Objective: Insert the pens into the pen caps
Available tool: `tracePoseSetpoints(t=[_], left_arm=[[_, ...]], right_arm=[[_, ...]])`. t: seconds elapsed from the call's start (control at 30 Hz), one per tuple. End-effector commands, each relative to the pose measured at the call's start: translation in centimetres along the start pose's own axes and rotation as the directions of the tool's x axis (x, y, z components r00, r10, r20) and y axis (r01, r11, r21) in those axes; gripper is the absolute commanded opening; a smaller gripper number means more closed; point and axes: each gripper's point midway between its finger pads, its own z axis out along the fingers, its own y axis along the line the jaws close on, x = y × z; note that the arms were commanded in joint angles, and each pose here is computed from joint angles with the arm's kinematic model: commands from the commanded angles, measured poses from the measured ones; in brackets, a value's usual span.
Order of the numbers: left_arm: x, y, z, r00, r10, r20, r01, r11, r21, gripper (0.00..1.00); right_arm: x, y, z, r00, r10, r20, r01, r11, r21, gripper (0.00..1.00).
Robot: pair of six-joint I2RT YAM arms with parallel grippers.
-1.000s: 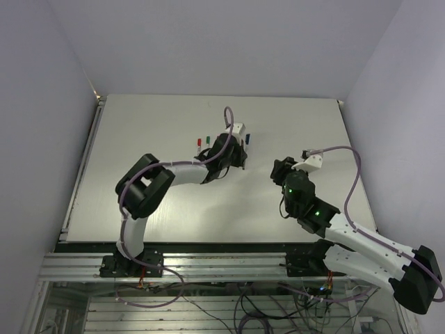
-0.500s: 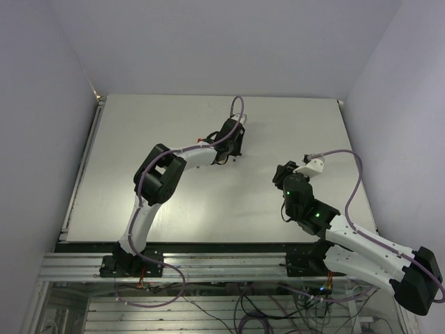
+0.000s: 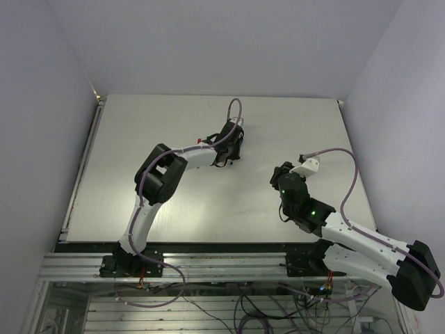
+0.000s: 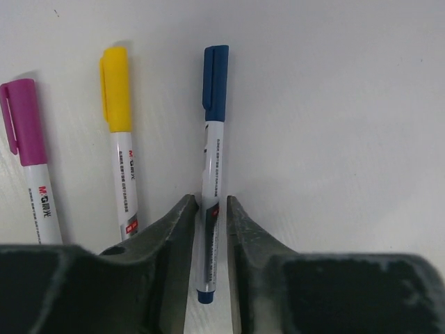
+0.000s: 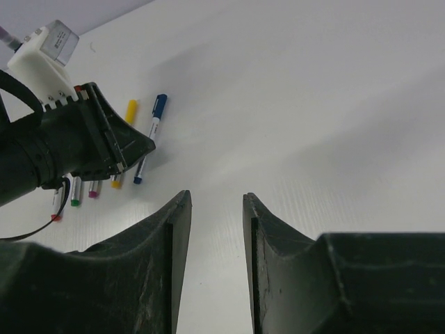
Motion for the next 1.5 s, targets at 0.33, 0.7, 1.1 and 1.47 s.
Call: tracePoseSetpoints(t=[0.33,0.7,1.1,1.47], left_arm=[[-5.3,-0.9,-4.5,0.993,-0.043,0.111,0.039,0.999,0.036,0.59],[-7.4,0.7,-11.9,0.971,-0.064,0.232,0.060,0.998,0.024,0.58],[-5.3,6.6,-21.4,0.926,-0.117,0.359,0.168,0.979,-0.114,0.59],[-1.9,9.9,-26.3,0.889,-0.195,0.414,0.276,0.950,-0.146,0.58]], right_arm=[[-0.8,0.1,-0.1,0.999,0.030,0.030,-0.030,1.000,-0.001,0.35],[-2.2,-3.2,1.1,0.998,0.051,0.038,-0.054,0.995,0.081,0.36],[-1.4,-13.4,5.0,0.982,0.174,-0.080,-0.140,0.938,0.319,0.36],[-0.1,-18.0,3.1,0.961,0.265,-0.077,-0.210,0.884,0.418,0.36]])
